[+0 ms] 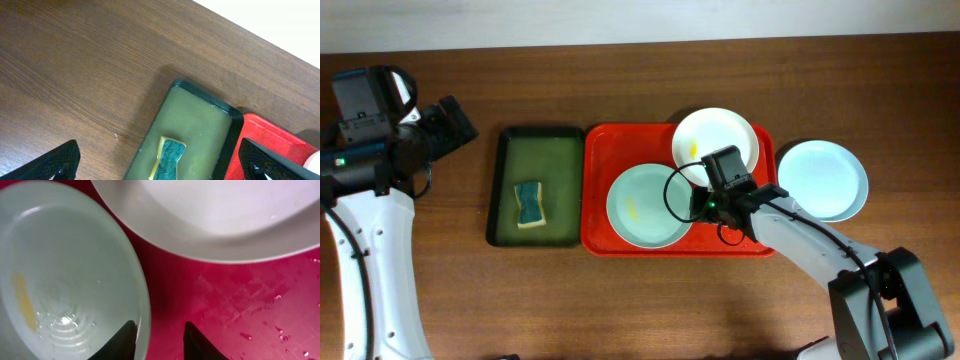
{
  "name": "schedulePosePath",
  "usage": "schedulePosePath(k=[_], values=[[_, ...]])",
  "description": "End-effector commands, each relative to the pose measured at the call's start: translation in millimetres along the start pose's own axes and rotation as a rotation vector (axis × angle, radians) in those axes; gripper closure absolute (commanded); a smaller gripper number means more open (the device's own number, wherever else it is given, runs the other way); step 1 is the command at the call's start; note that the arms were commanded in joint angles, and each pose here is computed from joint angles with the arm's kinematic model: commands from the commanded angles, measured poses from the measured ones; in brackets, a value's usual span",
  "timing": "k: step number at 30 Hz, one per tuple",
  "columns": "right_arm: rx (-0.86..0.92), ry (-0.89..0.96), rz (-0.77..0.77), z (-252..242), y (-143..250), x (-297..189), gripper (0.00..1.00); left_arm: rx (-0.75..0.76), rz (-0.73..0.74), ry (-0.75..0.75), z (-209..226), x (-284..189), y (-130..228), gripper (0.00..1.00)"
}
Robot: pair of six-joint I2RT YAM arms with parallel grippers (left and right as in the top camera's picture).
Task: Clean dirty plates on tray and stack at the side
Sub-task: 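Hold the pale green plate steady on the red tray with the right gripper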
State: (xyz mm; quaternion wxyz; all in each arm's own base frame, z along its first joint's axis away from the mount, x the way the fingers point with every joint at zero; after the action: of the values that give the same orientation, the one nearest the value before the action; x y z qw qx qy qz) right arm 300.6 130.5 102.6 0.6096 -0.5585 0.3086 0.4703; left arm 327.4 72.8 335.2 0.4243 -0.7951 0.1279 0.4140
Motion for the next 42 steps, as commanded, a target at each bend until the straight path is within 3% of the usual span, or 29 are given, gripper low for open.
schedulePosePath(k=[1, 3, 8, 12, 16, 21, 26, 34, 42], values=[[-0.003, -0.02, -0.014, 5.0, -0.5, 1.4, 0.68, -0.01, 0.0, 0.001, 0.9, 0.5, -1.0, 0.0], [-0.002, -0.014, 0.004, 3.8, 1.8, 9.4, 0.69, -0.01, 0.0, 0.001, 0.9, 0.5, -1.0, 0.01], [-0.001, -0.027, 0.025, 4.2, 4.3, 16.9, 0.81, -0.01, 0.0, 0.001, 0.9, 0.5, -1.0, 0.01], [-0.013, -0.062, 0.029, 12.9, 5.7, 16.9, 0.96, -0.01, 0.0, 0.002, 0.8, 0.5, -1.1, 0.01], [0.013, -0.061, 0.031, 12.7, 5.8, 16.9, 0.96, -0.01, 0.0, 0.001, 0.9, 0.5, -1.0, 0.0], [0.013, -0.056, 0.034, 12.2, 6.3, 17.0, 0.83, -0.01, 0.0, 0.001, 0.9, 0.5, -1.1, 0.0], [0.013, -0.052, 0.046, 11.5, 8.5, 17.0, 0.81, -0.01, 0.0, 0.002, 0.8, 0.5, -1.1, 0.0], [-0.211, -0.06, 0.024, 15.9, -3.9, 10.3, 0.64, -0.01, 0.0, 0.001, 0.9, 0.5, -1.0, 0.01], [-0.233, -0.019, 0.022, 13.5, -7.6, 7.8, 0.7, -0.01, 0.0, 0.001, 0.9, 0.5, -1.0, 0.01]])
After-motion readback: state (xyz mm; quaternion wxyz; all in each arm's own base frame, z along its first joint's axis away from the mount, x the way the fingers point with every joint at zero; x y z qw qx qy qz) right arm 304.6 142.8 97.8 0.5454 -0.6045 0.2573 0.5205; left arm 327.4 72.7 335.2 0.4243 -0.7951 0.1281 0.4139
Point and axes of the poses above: each gripper's point midway between its finger pads, its own x axis out along the fingers, its own z axis along the line the jaws close on, y = z × x, the point moved 8 cm from there along -x, back along the fingers, and after that the axes turned 12 degrees about -x, right-handed, at the moved point
